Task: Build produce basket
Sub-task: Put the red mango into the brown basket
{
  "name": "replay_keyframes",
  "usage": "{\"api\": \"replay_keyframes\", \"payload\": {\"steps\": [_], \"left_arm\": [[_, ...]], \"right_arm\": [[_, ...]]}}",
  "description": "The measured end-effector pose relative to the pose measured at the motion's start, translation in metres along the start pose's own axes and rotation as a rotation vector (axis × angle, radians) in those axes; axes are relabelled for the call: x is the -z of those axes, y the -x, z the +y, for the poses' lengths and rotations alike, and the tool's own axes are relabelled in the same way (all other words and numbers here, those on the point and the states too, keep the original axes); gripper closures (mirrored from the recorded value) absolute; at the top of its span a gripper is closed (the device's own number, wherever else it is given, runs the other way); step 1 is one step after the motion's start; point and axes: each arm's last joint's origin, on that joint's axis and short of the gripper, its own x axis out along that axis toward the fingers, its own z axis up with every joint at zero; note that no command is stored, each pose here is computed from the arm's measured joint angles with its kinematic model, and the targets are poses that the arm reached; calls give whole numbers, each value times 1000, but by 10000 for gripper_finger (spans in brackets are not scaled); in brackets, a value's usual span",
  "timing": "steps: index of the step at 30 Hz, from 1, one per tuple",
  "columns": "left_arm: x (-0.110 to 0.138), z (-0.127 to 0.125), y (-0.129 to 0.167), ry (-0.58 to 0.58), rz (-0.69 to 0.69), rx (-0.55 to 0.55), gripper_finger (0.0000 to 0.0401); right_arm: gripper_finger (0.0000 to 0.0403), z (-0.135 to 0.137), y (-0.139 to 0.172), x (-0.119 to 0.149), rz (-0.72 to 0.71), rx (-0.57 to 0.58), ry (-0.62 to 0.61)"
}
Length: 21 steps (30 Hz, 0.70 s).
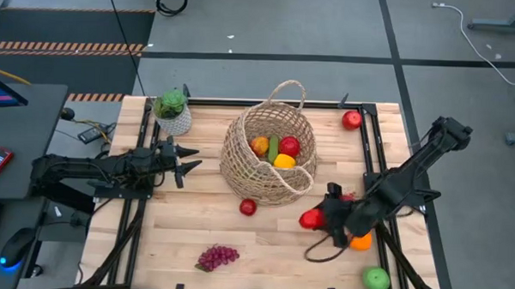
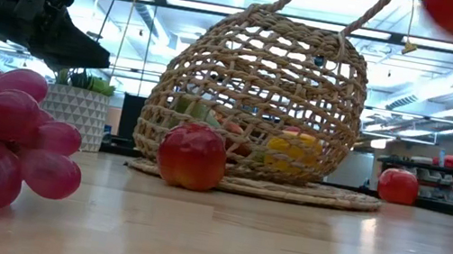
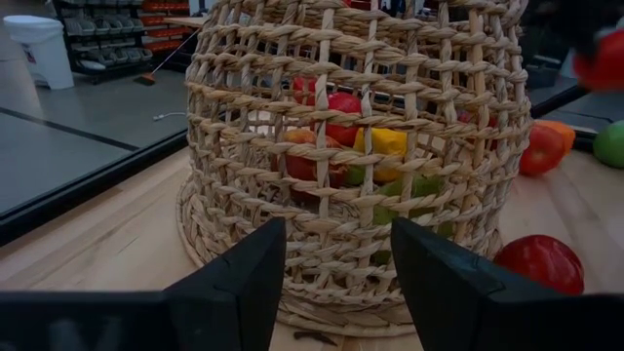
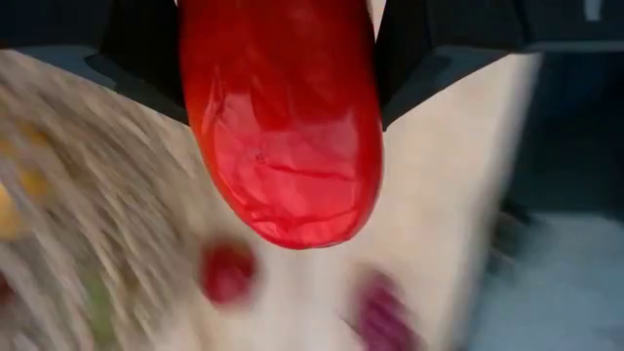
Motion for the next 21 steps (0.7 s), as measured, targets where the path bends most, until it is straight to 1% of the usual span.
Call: {"api": "replay_keyframes", "payload": {"steps": [2,4,8,11,15,18,21], "left_arm": [[0,0,0,0,0,0,207],[0,0,0,0,0,0,205],[0,0,0,0,0,0,205],[0,0,0,0,0,0,208],[0,0,0,0,0,0,206],[0,0,0,1,0,0,204],[0,0,0,0,0,0,207]], "right_arm": [[135,-2,14,-11,-92,-90,5],[134,-5,29,-21,-189,-155,16],[134,-13,58,-35,-380,-229,57],[134,-20,75,-43,-498,-240,85],[133,-28,87,-51,-610,-225,115],[133,-32,90,-56,-664,-202,128],[133,-34,88,-60,-685,-182,119]]}}
